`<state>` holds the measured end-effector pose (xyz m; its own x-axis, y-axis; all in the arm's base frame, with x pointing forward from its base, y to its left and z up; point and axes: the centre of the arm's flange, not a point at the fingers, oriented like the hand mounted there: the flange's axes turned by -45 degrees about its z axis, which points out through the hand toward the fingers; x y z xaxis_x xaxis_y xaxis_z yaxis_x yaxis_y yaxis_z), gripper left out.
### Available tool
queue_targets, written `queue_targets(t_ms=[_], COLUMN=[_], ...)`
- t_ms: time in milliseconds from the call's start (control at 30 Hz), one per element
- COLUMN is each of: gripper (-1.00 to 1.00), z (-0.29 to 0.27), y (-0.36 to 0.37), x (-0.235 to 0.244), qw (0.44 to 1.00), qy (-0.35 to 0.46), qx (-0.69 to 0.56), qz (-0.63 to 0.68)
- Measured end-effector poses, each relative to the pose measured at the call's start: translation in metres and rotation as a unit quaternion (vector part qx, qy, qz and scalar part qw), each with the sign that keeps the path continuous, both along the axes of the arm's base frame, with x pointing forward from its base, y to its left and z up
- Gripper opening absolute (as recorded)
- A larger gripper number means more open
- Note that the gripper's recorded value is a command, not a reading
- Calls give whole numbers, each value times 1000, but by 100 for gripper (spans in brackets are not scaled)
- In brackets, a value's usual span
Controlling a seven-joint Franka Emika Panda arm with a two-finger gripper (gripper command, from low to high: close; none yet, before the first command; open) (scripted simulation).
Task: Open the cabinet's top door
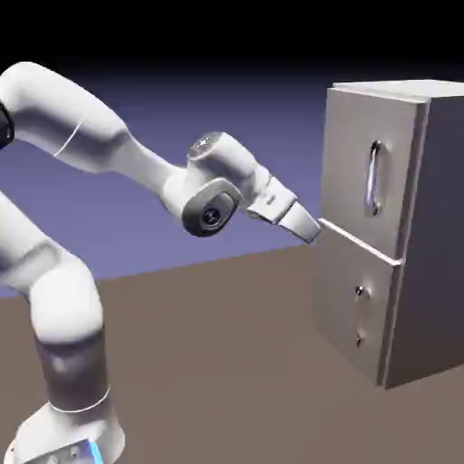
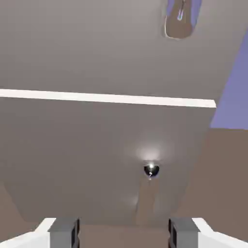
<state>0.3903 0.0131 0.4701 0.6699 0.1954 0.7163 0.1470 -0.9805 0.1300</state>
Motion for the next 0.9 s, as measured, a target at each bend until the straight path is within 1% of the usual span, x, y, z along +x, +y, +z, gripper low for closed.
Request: queue_targets(t_ms=[200, 433, 667, 900], gripper=[0, 0, 0, 0], z=[24, 45, 61, 70], y=[15, 26, 30, 26], x=[-1, -4, -7, -8], qw=[987, 943, 870, 774], qy=[-25, -57, -86, -110], qx=[-112, -245, -377, -503], qz=[110, 220, 306, 369])
